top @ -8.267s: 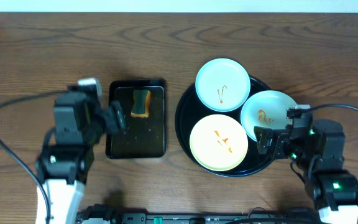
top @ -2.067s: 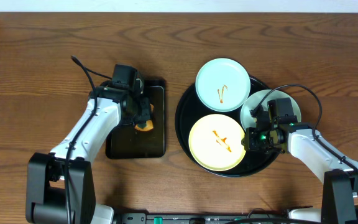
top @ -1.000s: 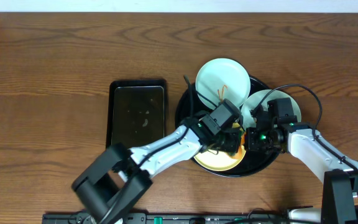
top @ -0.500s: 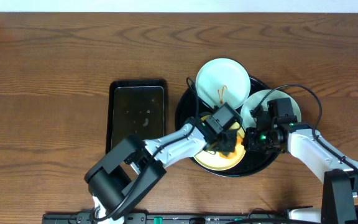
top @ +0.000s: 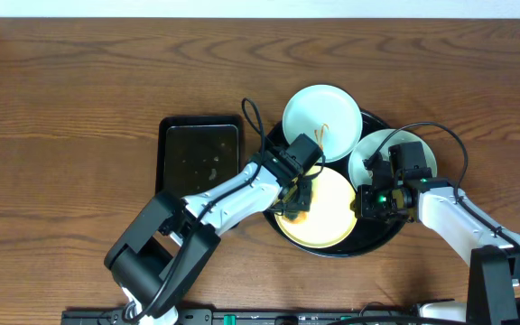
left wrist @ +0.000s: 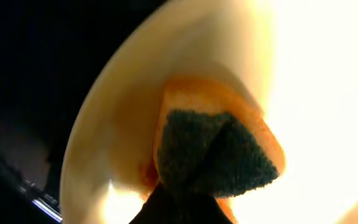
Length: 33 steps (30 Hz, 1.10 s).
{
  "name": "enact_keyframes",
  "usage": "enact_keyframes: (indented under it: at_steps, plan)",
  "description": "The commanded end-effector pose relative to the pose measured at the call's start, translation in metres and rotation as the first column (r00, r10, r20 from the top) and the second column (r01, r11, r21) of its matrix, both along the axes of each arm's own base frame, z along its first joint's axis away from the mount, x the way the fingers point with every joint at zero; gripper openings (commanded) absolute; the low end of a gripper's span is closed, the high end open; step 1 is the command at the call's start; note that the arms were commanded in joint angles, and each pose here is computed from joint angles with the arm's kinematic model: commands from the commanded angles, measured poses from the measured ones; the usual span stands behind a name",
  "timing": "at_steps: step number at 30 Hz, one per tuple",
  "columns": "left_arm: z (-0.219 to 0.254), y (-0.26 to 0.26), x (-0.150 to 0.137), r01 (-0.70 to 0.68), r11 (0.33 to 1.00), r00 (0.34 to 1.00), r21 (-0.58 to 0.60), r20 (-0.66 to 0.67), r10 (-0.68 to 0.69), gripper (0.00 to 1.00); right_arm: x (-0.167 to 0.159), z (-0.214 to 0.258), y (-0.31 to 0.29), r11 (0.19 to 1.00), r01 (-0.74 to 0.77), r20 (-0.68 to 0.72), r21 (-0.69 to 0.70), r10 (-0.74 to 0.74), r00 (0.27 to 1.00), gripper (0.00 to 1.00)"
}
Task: Clean dirty plates on tray and stack at the side
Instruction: 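Scrub the yellow plate with the sponge while right gripper holds rim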
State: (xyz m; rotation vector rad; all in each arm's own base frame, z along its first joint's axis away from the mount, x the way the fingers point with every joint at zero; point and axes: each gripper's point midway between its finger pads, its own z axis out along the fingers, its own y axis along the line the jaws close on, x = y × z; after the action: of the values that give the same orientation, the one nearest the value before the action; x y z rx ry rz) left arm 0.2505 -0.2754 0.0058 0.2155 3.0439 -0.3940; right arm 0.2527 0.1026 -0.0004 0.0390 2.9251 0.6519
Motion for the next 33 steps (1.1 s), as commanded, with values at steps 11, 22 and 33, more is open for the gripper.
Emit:
enact_keyframes:
  at_steps: [11, 22, 33]
  plan:
    - [0.001, 0.019, 0.066, -0.008, 0.994, 0.952, 0.109, 0.305, -0.026, 0.11, -0.005, -0.003, 0.005, 1.000, -0.012, -0.027, 0.012, 0.012, 1.000, 0.01]
    - [0.067, 0.027, 0.042, 0.108, 0.994, 0.950, 0.022, 0.291, -0.110, 0.07, -0.003, -0.003, 0.004, 1.000, -0.018, -0.014, 0.004, 0.019, 1.000, 0.01]
    - [0.109, 0.113, 0.073, -0.135, 0.990, 0.931, 0.036, 0.346, 0.114, 0.08, 0.022, 0.017, 0.008, 0.997, -0.076, 0.151, 0.004, 0.074, 0.986, 0.01]
